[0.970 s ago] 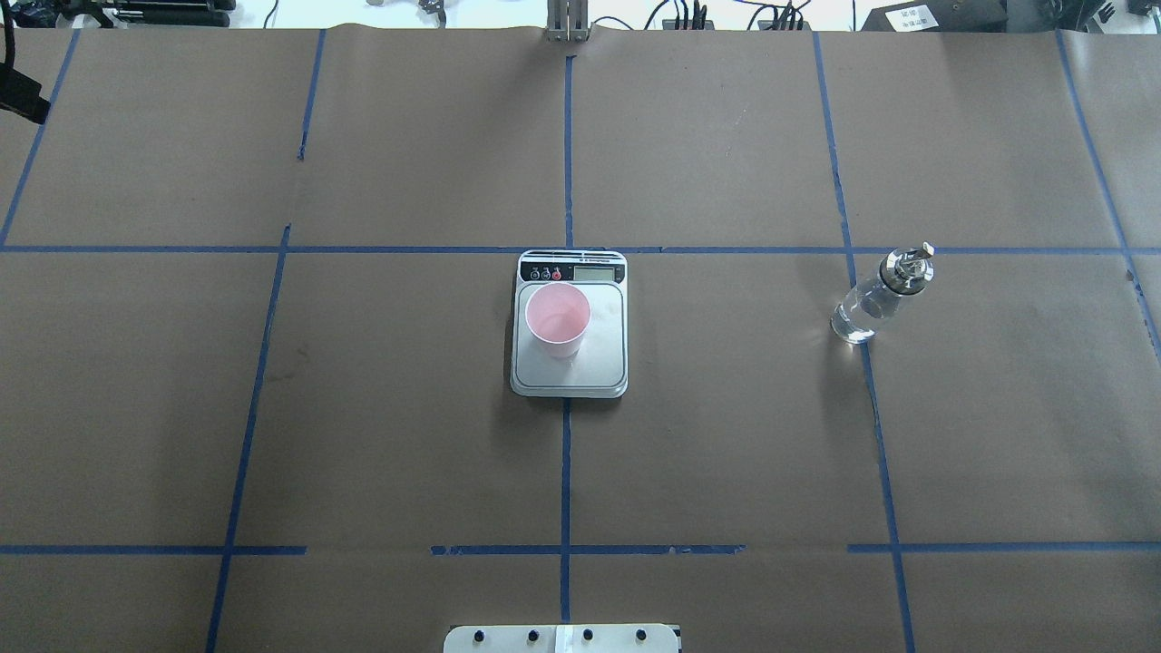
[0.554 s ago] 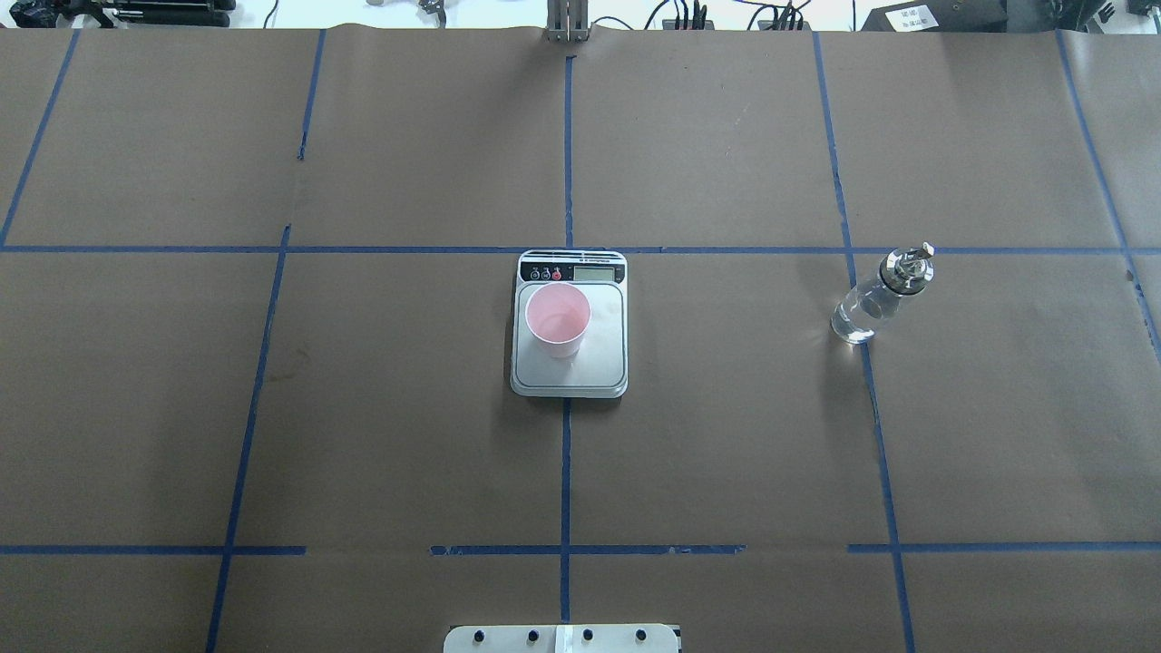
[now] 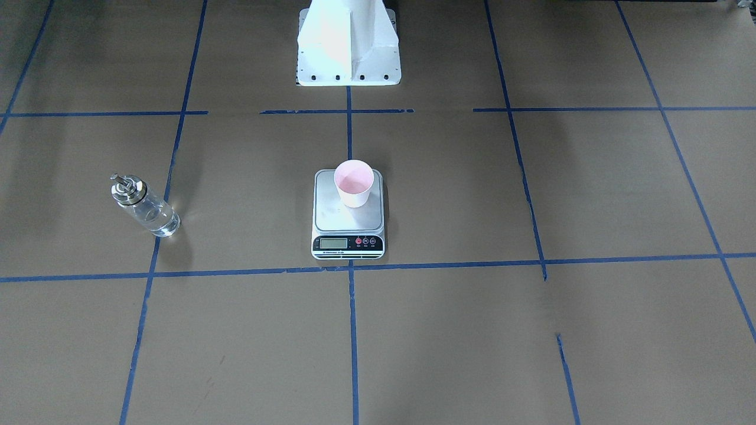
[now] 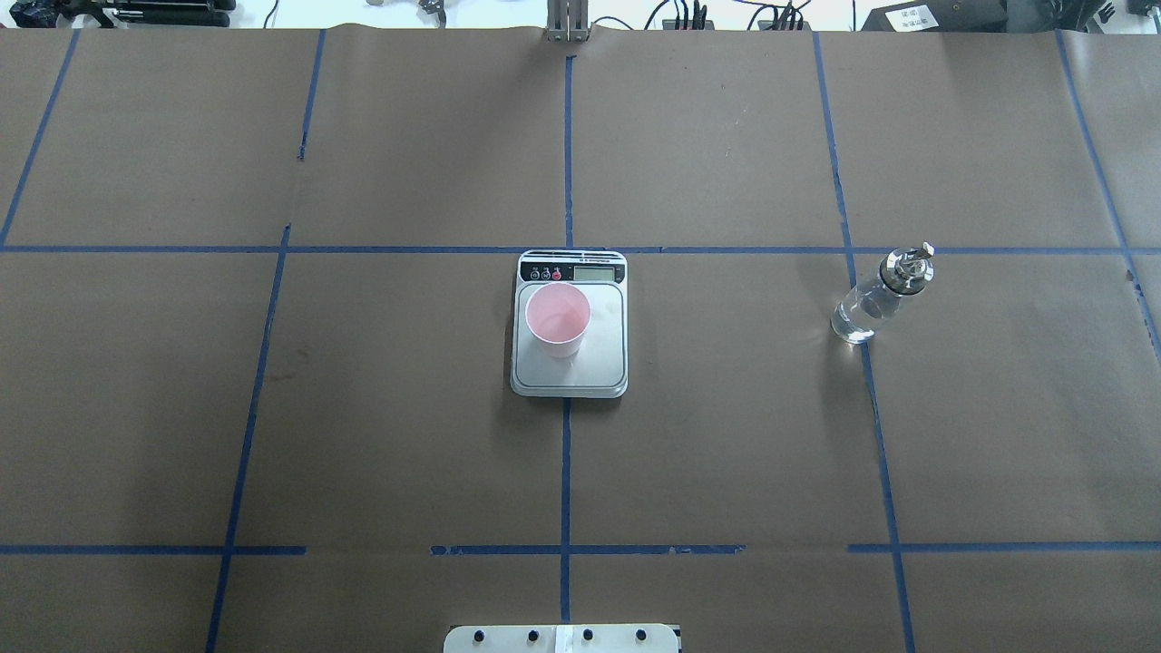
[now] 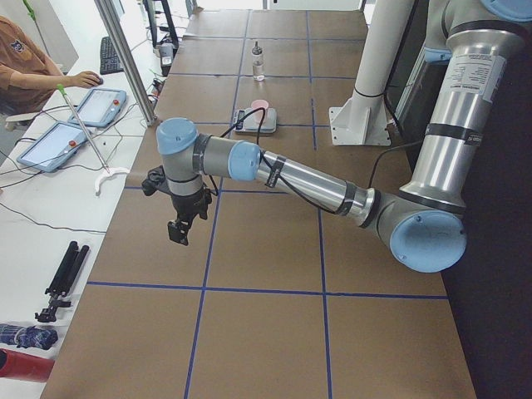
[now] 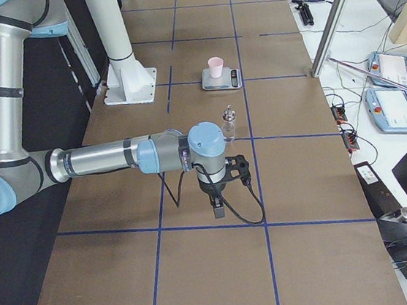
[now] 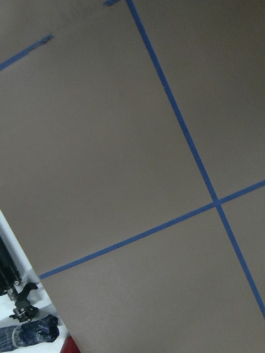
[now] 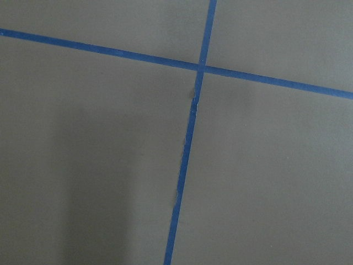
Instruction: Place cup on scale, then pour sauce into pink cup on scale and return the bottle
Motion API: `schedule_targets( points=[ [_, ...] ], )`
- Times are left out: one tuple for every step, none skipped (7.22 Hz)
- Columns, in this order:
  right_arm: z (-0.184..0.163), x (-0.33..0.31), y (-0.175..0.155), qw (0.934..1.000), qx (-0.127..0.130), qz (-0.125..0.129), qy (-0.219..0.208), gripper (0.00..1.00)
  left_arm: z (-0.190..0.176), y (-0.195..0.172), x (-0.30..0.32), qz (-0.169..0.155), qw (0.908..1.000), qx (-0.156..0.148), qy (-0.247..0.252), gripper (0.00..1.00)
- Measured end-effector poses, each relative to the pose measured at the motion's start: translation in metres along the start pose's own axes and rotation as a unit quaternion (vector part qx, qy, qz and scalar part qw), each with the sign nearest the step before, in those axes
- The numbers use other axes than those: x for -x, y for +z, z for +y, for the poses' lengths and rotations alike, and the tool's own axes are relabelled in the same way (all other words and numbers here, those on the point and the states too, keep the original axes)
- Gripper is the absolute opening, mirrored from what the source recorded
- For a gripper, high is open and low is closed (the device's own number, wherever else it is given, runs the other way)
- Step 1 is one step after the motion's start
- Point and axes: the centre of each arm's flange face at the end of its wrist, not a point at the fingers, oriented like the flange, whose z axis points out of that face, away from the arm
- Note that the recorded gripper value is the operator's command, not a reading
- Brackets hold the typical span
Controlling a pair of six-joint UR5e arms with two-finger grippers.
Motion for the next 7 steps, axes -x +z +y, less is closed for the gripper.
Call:
schedule_targets(
  points=[
    [-0.001,-0.005,0.006,1.0,0.004,-0.002,0.005,1.0,0.009,0.016,0.019,0.006,0.9999,-0.005,-0.011,1.0],
    [-0.001,-0.006,0.008,0.9999,0.006,-0.005,0.007,1.0,0.017,0.039,0.039,0.007,0.9998,-0.014,-0.008,1.0],
    [0.0,-0.008,0.01,0.9999,0.008,-0.009,0.011,1.0,0.029,0.058,0.052,0.005,0.9998,-0.018,-0.006,1.0],
    [0.002,-0.009,0.013,0.9998,0.012,-0.012,0.014,1.0,0.038,0.068,0.058,0.003,0.9998,-0.016,-0.008,1.0],
    [0.006,-0.011,0.016,0.9996,0.016,-0.013,0.018,1.0,0.046,0.074,0.061,0.003,0.9999,-0.013,-0.011,1.0],
    [0.011,-0.015,0.02,0.9995,0.02,-0.014,0.022,1.0,0.056,0.08,0.063,0.003,0.9998,-0.008,-0.016,1.0],
    [0.014,-0.02,0.027,0.9991,0.027,-0.017,0.027,1.0,0.061,0.083,0.064,0.004,0.9998,-0.004,-0.019,1.0]
  ],
)
